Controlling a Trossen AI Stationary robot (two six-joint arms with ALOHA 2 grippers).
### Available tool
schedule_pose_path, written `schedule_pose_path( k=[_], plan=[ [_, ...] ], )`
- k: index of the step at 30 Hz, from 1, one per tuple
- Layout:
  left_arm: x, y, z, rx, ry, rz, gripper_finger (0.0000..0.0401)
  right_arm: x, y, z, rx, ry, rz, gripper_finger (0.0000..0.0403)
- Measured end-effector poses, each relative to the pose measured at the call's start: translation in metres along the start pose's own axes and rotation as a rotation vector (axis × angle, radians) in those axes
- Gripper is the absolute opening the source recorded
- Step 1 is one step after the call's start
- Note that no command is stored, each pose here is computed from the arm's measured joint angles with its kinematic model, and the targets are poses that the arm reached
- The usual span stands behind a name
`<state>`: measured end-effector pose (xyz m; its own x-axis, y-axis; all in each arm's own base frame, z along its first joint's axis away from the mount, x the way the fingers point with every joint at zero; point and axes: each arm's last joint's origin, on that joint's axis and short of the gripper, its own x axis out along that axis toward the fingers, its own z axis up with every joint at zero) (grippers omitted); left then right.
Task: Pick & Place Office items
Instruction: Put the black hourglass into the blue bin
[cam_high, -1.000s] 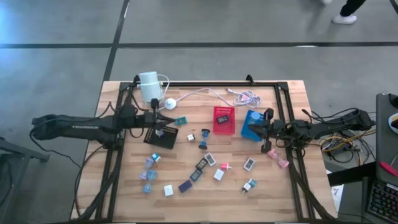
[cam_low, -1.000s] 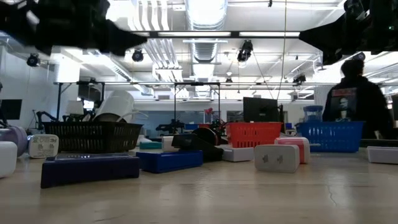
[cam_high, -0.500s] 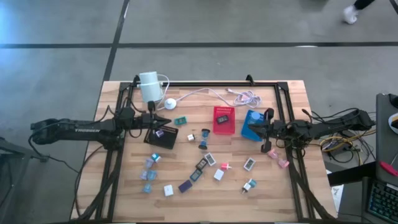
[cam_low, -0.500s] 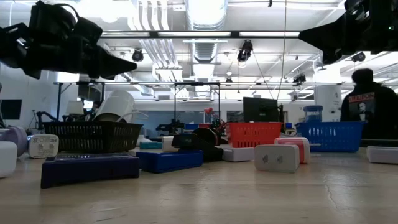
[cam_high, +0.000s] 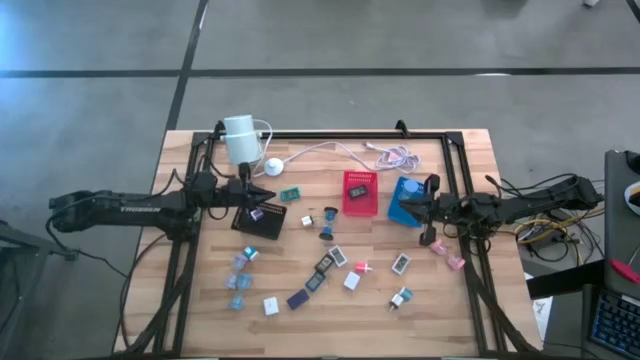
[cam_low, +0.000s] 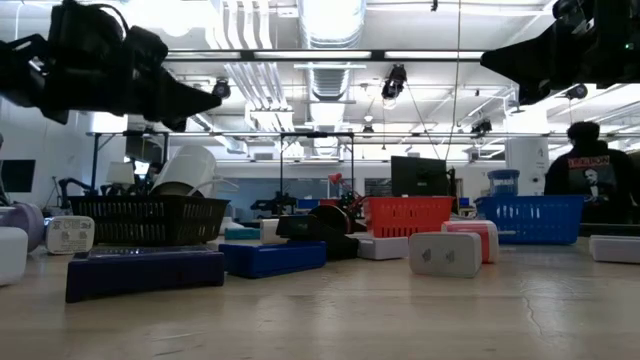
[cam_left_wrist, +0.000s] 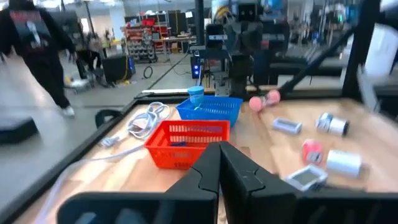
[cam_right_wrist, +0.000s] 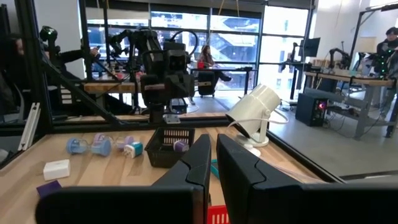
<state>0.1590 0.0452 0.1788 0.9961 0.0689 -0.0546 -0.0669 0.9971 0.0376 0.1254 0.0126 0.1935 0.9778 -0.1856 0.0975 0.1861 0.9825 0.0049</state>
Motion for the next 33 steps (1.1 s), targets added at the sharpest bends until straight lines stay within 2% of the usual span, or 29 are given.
schedule_pose_path(
  k=[4, 9, 13, 18, 25, 30, 33],
  plan=[
    [0.007, 0.001, 0.013, -0.074, 0.078, -0.027, 0.0006, 0.000, 0.000, 0.000, 0.001, 0.000, 0.000, 0.0022],
    [0.026, 0.003, 0.038, -0.149, 0.314, 0.018, 0.0009, 0.000, 0.000, 0.000, 0.011, -0.001, 0.002, 0.0022],
    [0.051, 0.003, 0.055, -0.190, 0.488, 0.062, 0.0009, 0.000, 0.000, 0.000, 0.011, -0.003, 0.002, 0.0022],
    [0.095, -0.003, 0.057, -0.197, 0.600, 0.023, 0.0018, 0.000, 0.000, 0.000, 0.014, -0.003, 0.002, 0.0022],
    [0.151, -0.025, 0.035, -0.177, 0.723, -0.053, 0.0095, 0.000, 0.000, 0.000, 0.026, -0.002, 0.002, 0.0022],
    [0.184, -0.037, 0.017, -0.278, 0.820, -0.036, 0.0171, 0.000, 0.000, 0.000, 0.025, -0.001, 0.002, 0.0022],
    [0.202, -0.042, 0.014, -0.296, 0.838, -0.033, 0.0209, 0.000, 0.000, 0.000, 0.023, -0.001, 0.002, 0.0022]
  ],
)
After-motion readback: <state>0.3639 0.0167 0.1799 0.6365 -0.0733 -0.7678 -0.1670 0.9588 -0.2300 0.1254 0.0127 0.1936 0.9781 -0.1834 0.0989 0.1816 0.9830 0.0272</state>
